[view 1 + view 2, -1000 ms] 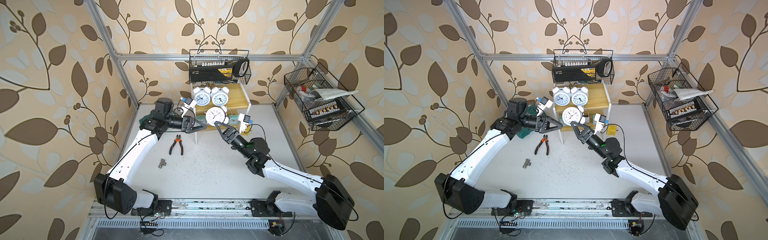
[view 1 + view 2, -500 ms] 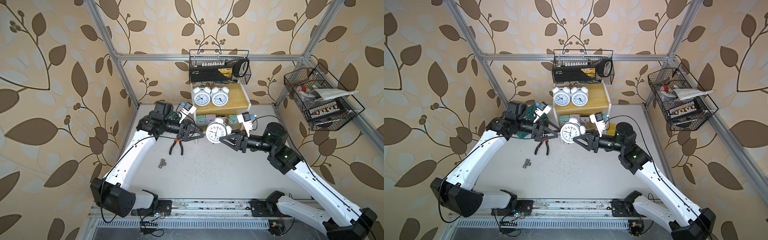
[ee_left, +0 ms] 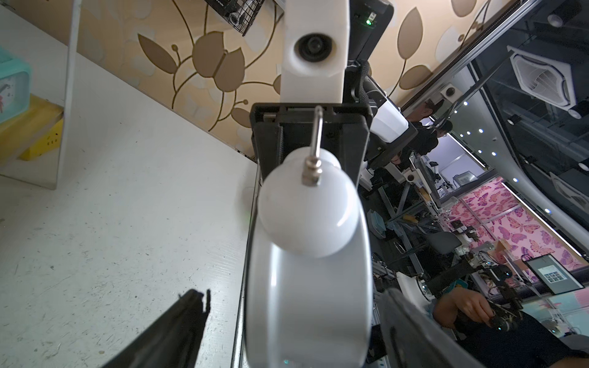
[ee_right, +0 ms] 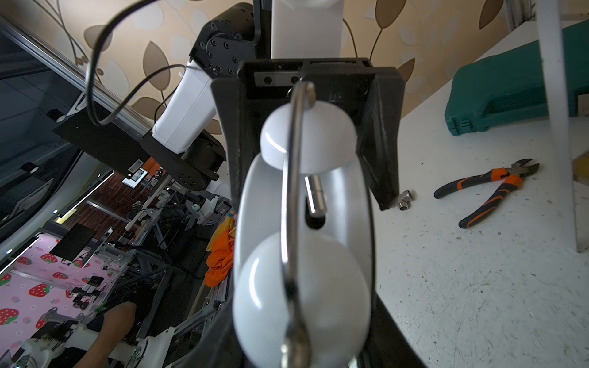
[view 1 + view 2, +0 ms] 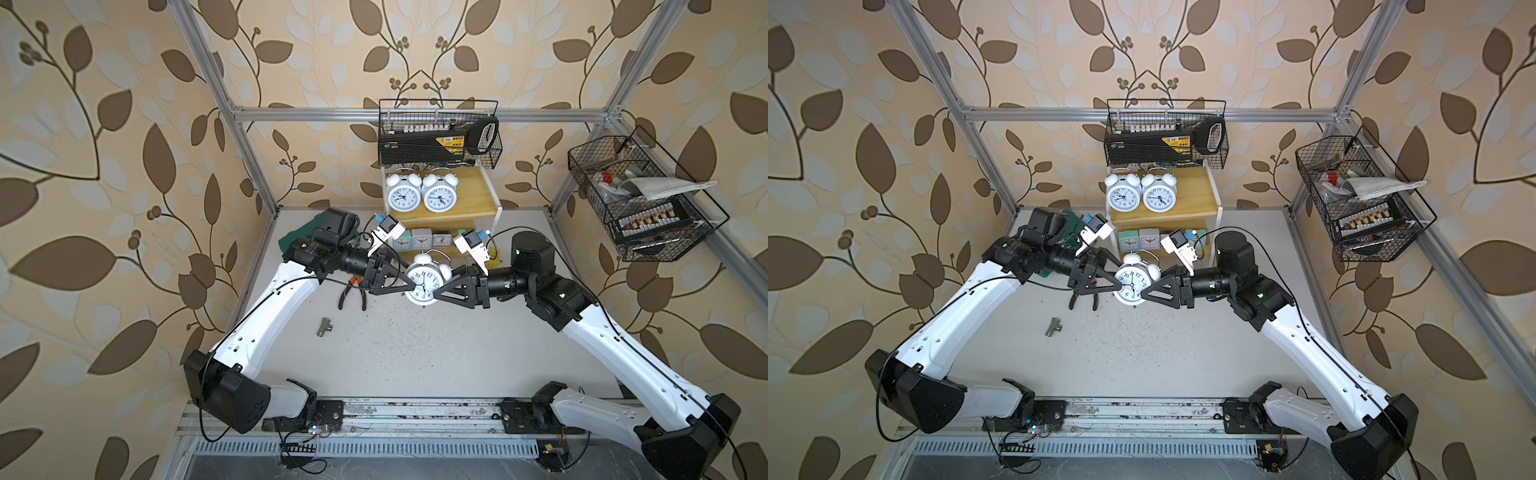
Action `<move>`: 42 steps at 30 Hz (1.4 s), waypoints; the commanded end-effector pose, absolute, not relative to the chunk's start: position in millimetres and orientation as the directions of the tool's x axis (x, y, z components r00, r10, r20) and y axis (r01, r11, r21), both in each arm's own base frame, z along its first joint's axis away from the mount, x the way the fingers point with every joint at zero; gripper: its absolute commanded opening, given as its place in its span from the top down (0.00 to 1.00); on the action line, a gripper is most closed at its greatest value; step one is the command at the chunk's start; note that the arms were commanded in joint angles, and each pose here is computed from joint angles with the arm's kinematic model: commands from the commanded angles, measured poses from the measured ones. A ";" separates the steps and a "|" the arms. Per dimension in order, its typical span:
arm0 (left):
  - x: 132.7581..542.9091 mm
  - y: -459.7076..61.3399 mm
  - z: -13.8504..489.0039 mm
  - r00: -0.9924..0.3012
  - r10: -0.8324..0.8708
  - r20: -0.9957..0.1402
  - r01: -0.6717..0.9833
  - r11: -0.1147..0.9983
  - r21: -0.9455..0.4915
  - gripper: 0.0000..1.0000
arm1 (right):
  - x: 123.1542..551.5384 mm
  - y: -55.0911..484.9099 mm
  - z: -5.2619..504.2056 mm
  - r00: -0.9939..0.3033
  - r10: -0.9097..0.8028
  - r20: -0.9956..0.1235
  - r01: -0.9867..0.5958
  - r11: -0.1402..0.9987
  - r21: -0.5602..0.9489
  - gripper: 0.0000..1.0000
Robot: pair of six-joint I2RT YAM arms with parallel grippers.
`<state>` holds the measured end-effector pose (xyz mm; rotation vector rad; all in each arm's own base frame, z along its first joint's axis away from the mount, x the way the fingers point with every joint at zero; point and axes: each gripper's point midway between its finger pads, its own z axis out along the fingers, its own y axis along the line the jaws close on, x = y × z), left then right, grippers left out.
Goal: Place the alarm clocks on the shelf by style
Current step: Pick up the alarm from the center of the board.
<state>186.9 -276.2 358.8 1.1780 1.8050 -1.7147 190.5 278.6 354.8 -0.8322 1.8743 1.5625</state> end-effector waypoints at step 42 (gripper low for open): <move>200.3 -282.4 359.3 -0.571 0.276 -0.773 0.791 -0.065 -0.608 0.80 | 213.4 272.3 360.2 -0.626 0.107 -0.772 -0.756 0.158 0.635 0.51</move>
